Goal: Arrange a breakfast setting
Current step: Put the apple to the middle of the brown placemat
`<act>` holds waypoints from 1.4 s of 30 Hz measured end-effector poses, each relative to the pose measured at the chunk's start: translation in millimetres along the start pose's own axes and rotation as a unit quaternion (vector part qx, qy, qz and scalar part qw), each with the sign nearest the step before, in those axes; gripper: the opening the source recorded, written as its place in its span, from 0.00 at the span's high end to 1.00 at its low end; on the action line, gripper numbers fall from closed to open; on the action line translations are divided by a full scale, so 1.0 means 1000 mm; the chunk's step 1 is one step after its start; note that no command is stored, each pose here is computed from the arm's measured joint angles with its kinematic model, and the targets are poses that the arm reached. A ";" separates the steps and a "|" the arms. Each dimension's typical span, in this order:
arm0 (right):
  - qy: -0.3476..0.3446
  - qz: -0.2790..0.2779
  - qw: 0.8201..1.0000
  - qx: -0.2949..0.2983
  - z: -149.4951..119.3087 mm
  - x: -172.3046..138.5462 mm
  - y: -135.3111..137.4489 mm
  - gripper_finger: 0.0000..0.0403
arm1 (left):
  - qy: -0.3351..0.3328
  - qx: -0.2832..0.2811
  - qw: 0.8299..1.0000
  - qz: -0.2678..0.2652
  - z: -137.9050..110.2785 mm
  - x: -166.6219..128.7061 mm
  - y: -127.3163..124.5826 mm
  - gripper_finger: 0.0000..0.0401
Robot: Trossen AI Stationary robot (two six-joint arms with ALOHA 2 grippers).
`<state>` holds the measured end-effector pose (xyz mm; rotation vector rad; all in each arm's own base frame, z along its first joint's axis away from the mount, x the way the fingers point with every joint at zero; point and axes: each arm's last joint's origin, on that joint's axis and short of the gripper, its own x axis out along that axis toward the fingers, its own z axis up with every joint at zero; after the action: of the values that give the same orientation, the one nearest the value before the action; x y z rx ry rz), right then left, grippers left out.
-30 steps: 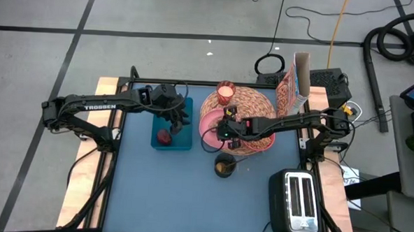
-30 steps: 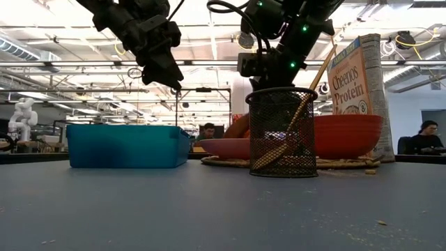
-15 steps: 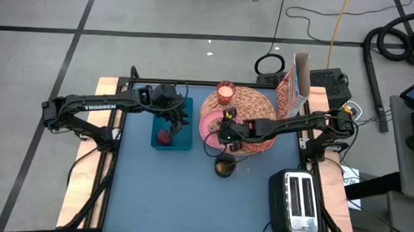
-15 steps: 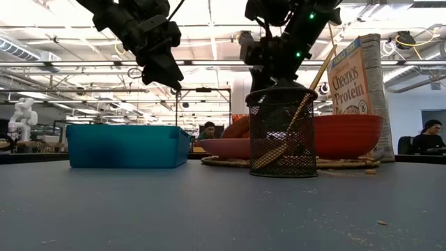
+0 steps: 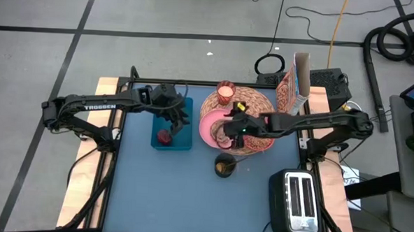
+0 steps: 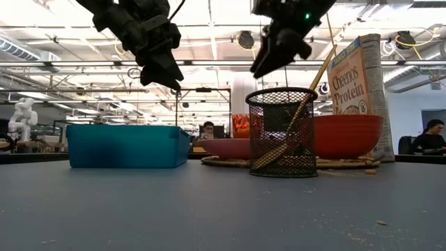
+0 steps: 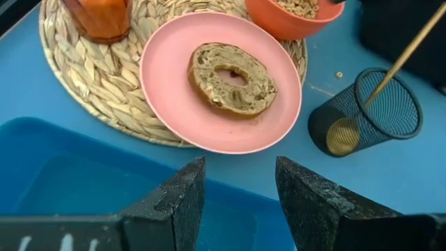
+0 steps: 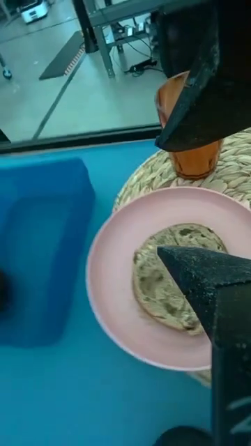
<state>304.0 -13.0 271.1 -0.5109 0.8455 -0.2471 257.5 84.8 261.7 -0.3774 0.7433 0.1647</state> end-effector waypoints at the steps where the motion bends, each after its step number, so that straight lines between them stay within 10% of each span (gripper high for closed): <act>1: -0.006 -0.002 1.000 0.012 0.000 -0.004 -0.002 0.45 | 0.001 -0.006 1.000 0.001 0.000 0.000 0.001 0.55; 27: -0.073 -0.021 0.993 0.095 0.007 -0.030 -0.017 0.45 | 0.182 -0.103 0.977 0.044 -0.038 -0.023 0.005 0.54; 42: -0.073 -0.021 0.993 0.095 0.007 -0.030 -0.017 0.45 | 0.181 -0.110 0.976 0.046 -0.038 -0.023 0.005 0.16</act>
<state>290.0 -12.9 303.1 -0.3643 0.6627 -0.3212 215.3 73.8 250.8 -0.5936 1.1080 0.2700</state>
